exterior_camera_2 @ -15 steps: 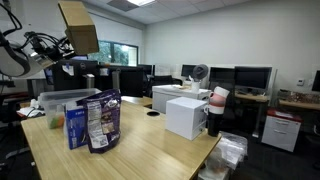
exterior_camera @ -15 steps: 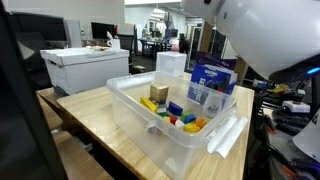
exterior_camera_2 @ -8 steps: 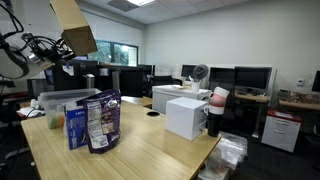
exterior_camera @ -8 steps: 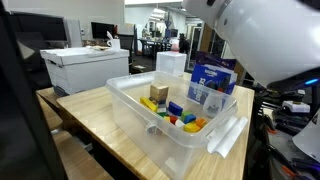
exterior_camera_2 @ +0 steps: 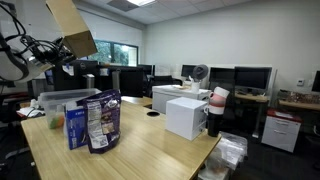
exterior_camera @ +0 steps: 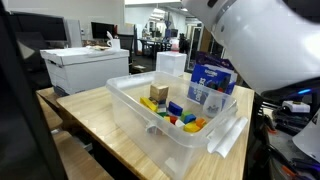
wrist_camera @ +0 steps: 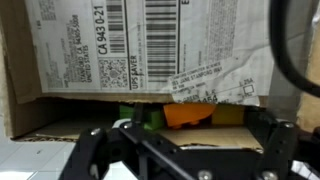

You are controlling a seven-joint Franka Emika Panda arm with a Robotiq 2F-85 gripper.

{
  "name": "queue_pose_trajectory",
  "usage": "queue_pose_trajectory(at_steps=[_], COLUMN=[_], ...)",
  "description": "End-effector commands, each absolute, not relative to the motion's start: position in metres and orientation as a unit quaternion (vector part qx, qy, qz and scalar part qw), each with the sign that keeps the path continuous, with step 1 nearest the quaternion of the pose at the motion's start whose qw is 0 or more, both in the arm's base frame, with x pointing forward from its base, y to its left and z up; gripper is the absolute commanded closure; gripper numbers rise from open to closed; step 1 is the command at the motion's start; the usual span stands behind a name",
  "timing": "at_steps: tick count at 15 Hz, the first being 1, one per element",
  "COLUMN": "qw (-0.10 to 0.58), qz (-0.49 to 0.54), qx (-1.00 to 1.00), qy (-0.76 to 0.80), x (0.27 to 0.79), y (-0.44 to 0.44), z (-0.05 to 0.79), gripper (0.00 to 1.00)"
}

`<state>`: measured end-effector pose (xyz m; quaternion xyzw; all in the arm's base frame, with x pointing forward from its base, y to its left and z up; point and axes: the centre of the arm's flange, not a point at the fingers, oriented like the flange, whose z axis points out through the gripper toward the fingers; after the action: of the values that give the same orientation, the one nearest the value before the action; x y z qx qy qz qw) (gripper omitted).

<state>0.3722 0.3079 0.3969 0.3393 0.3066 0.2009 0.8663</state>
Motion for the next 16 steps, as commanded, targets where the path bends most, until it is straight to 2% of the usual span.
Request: queue_pose_trajectory(at_steps=[1, 16], qw=[0.862, 0.848], qz=[0.232, 0.338], qx=[0.358, 0.352], qy=[0.274, 0.207], x=[0.373, 0.375], y=[0.316, 0.322], z=[0.395, 0.385], gripper=[0.0, 0.0])
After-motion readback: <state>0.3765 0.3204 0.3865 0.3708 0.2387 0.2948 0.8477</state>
